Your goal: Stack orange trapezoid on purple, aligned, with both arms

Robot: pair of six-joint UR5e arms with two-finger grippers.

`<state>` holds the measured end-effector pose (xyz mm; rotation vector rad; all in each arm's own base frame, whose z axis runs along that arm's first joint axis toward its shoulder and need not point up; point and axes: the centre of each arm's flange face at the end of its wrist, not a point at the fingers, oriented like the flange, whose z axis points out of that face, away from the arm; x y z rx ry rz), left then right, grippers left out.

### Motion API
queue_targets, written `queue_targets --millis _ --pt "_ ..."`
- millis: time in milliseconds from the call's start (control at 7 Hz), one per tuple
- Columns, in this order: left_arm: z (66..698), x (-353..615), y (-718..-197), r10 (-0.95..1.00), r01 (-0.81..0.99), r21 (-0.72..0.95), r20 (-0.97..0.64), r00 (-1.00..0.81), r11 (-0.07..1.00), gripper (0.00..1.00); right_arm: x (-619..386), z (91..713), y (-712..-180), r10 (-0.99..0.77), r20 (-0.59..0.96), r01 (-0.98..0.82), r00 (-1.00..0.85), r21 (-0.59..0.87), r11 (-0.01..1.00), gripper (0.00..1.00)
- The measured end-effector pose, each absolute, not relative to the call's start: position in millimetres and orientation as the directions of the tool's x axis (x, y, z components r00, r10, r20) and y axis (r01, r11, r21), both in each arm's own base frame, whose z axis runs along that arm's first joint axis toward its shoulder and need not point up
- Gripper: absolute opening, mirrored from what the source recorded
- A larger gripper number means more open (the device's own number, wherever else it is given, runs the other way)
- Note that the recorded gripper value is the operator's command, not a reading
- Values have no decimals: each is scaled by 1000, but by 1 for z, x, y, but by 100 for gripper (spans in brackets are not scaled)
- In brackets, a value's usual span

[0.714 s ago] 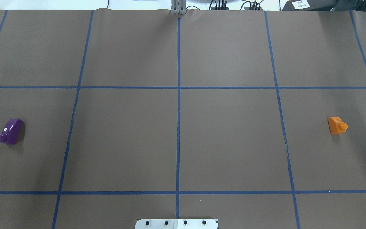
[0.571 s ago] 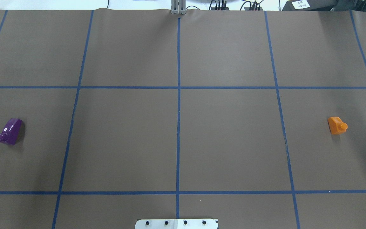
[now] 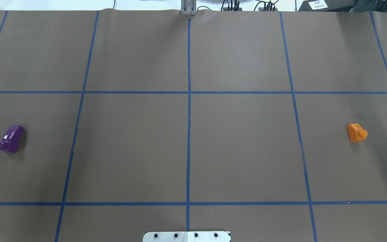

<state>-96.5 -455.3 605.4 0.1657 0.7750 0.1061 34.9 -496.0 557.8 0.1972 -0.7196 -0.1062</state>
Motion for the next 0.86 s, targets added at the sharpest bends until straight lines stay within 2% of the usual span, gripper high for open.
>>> queue_targets --millis 429,857 --pt "576 -94 -470 244 -26 323 -659 712 946 100 12 522 -499 -264 743 51 616 296 954 100" --pt "584 -72 -474 303 -45 383 -647 700 923 100 -37 505 -518 -334 685 129 647 333 934 100"
